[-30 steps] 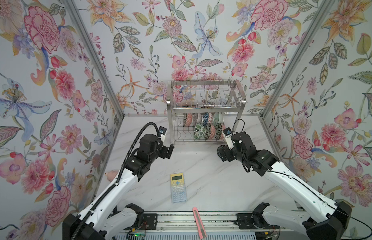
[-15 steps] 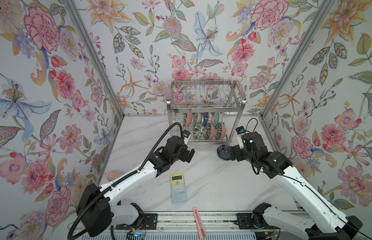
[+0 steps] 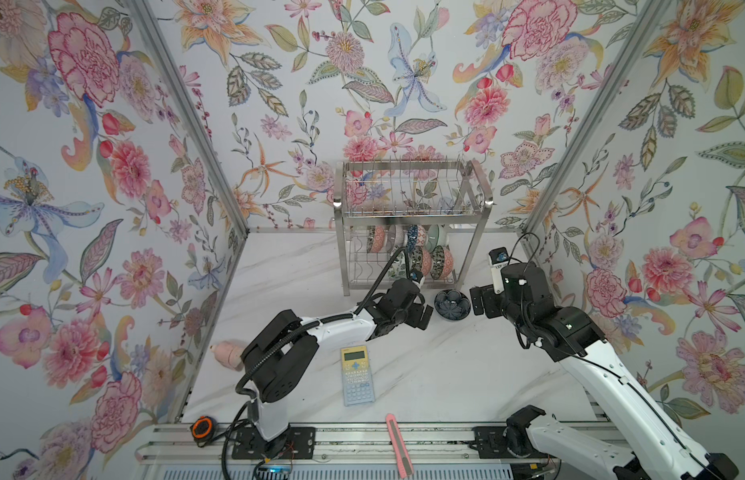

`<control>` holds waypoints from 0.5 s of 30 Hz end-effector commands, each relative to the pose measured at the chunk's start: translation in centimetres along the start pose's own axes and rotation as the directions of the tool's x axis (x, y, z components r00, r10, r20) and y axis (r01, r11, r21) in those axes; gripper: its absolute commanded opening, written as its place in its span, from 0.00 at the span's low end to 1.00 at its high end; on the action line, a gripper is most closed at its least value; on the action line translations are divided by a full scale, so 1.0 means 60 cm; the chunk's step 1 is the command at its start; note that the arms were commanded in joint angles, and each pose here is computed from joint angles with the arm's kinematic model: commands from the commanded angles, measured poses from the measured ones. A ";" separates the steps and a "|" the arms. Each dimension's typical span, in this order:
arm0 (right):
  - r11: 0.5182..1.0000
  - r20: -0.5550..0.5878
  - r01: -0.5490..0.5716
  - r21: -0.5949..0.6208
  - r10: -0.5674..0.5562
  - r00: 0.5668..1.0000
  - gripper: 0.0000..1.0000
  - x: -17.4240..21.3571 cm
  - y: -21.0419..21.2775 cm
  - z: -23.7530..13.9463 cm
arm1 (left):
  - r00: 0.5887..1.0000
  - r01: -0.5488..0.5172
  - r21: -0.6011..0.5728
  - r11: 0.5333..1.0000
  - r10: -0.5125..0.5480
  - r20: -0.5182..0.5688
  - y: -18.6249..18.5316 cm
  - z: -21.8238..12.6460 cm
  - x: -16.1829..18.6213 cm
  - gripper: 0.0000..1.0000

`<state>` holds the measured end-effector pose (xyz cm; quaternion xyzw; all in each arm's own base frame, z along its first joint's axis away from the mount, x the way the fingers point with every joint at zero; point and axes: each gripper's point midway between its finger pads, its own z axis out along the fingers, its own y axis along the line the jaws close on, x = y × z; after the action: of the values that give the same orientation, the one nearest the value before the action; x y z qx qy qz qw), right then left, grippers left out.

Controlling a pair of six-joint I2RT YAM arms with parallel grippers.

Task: Load the bowls into the dish rack
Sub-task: 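Move the left gripper to the dark blue-grey bowl and grasp its rim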

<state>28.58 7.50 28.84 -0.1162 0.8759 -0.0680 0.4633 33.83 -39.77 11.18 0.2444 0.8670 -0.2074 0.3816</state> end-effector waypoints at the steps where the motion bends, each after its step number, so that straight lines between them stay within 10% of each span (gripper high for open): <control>1: 0.997 0.049 -0.056 0.053 0.053 0.997 0.99 -0.009 -0.028 -0.013 | 0.999 0.034 0.061 0.998 -0.036 0.031 -0.037 0.020 -0.026 0.99; 15: 0.997 0.105 -0.074 0.023 0.071 0.992 0.99 -0.011 -0.030 -0.033 | 0.999 0.041 0.046 0.998 -0.040 -0.024 -0.057 0.105 -0.011 0.99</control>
<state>27.56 5.84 30.88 -0.0840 0.8555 -0.0634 0.5071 35.93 -45.19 8.53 0.2381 0.8691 -0.2284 0.3684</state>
